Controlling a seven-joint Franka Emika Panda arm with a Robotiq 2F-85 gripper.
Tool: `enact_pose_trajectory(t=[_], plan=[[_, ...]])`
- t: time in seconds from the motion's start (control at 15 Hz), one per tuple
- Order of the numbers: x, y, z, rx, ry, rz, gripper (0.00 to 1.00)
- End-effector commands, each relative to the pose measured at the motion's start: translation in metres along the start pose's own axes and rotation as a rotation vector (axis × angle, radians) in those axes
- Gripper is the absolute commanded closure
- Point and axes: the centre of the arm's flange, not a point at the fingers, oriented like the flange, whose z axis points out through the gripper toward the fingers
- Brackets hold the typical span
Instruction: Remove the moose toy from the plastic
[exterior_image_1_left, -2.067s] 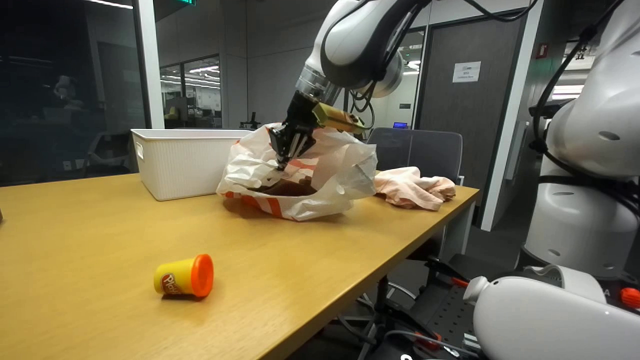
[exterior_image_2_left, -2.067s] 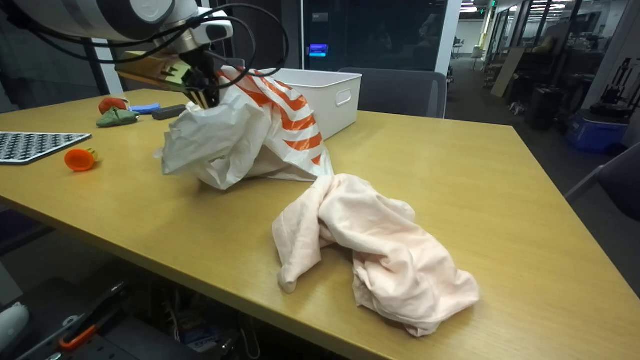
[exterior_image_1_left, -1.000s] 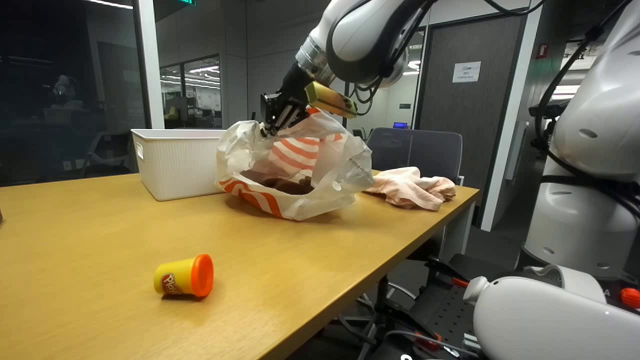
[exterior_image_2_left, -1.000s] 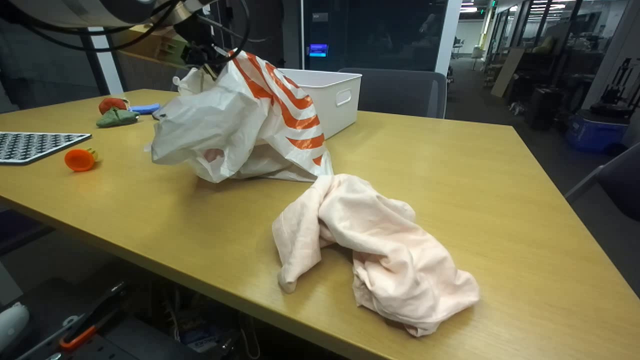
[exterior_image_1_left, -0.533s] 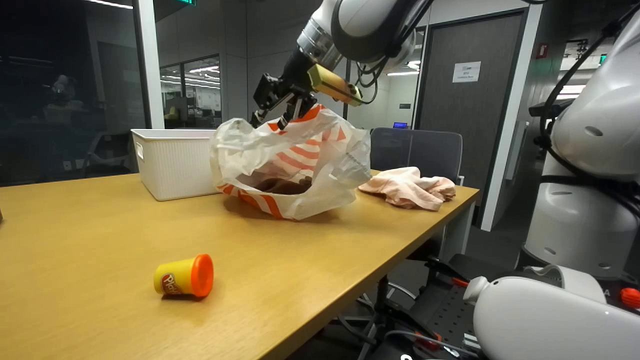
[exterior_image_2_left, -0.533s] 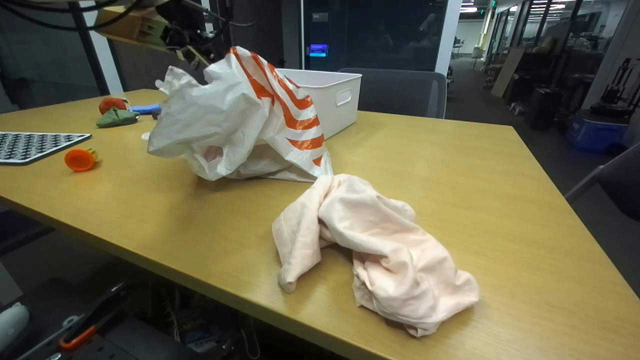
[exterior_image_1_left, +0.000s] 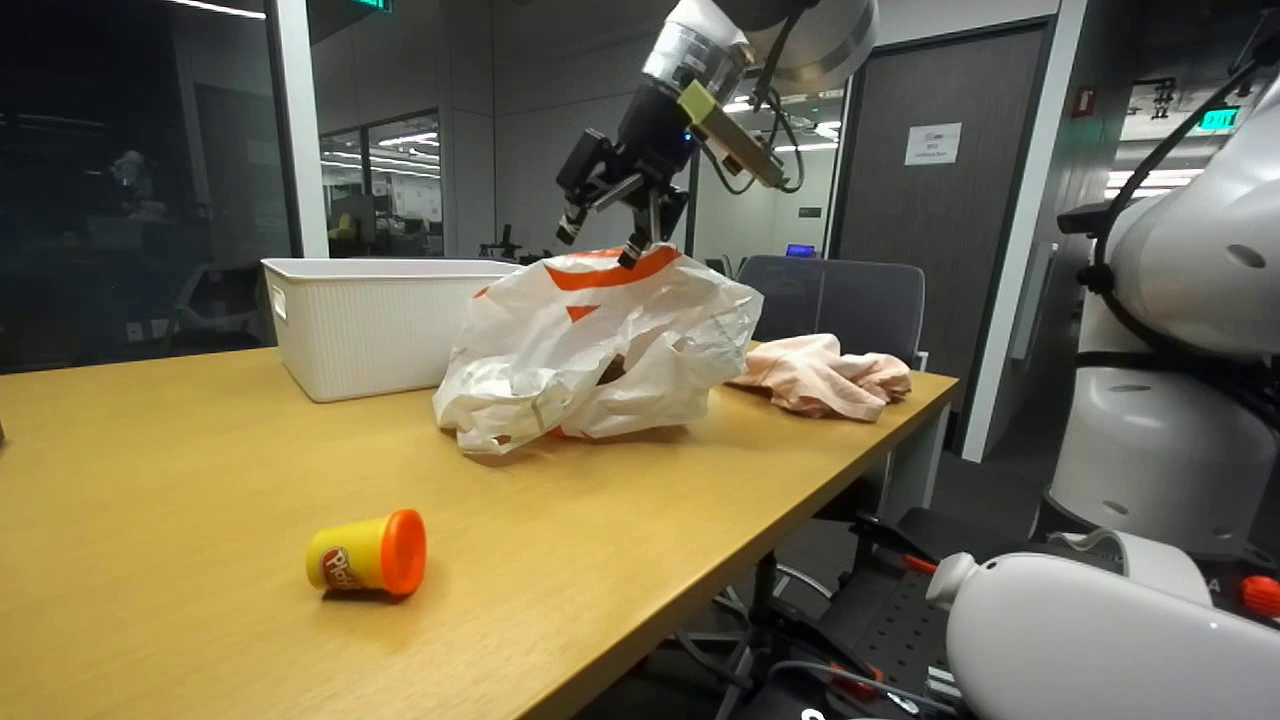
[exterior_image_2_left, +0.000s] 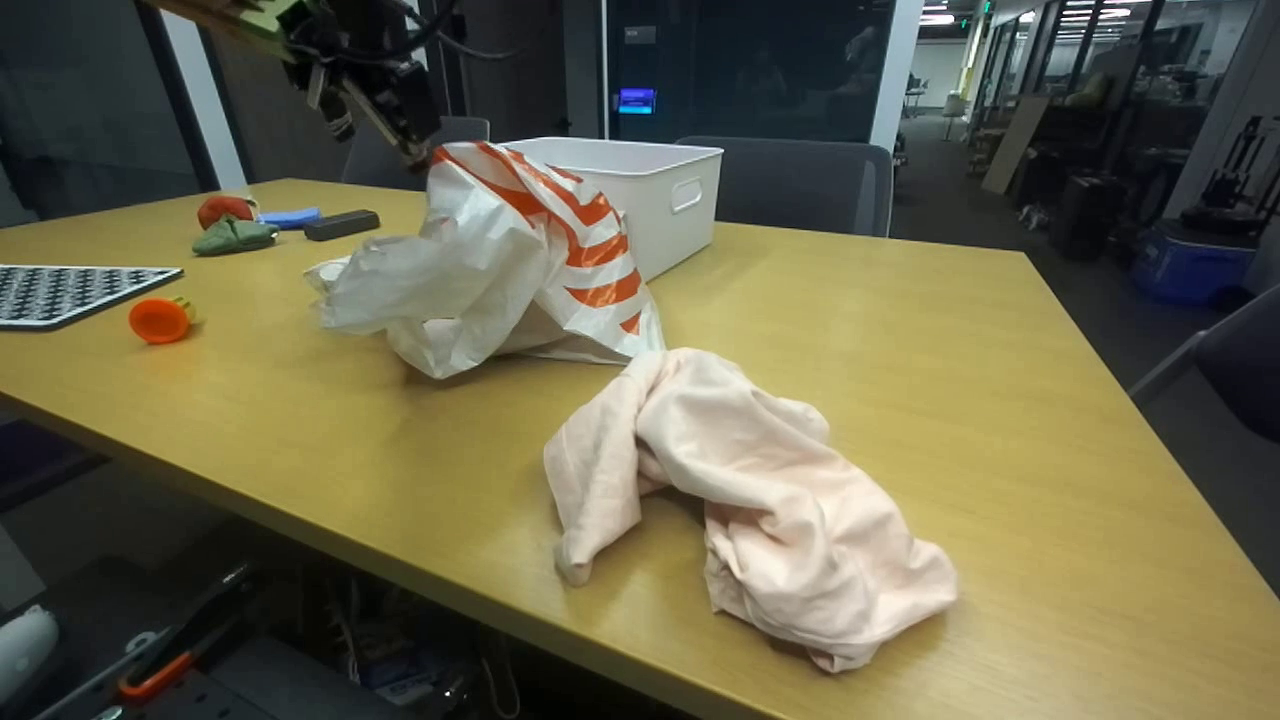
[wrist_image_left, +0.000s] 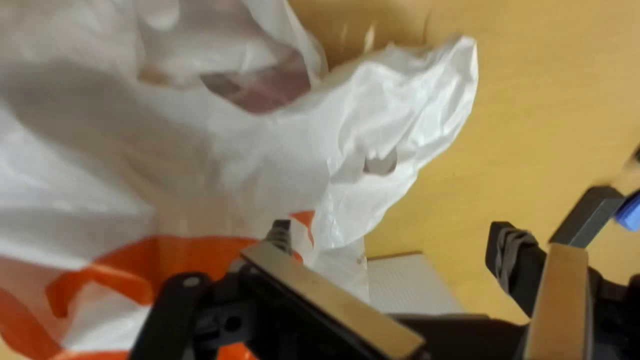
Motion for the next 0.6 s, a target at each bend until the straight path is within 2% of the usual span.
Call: enact_pose_trajectory(t=[0.0, 0.13, 0.2, 0.4, 0.53], plan=[[-0.026, 0.02, -0.003, 0.049, -0.212, 0.016, 0.0], [-0.042, 0.022, 0.015, 0.056, -0.347, 0.005, 0.0], [-0.049, 0.022, 0.028, 0.03, -0.37, 0.0, 0.0], [-0.045, 0.04, 0.062, -0.068, -0.352, -0.037, 0.0], [-0.043, 0.046, 0.073, -0.09, -0.334, -0.049, 0.0]])
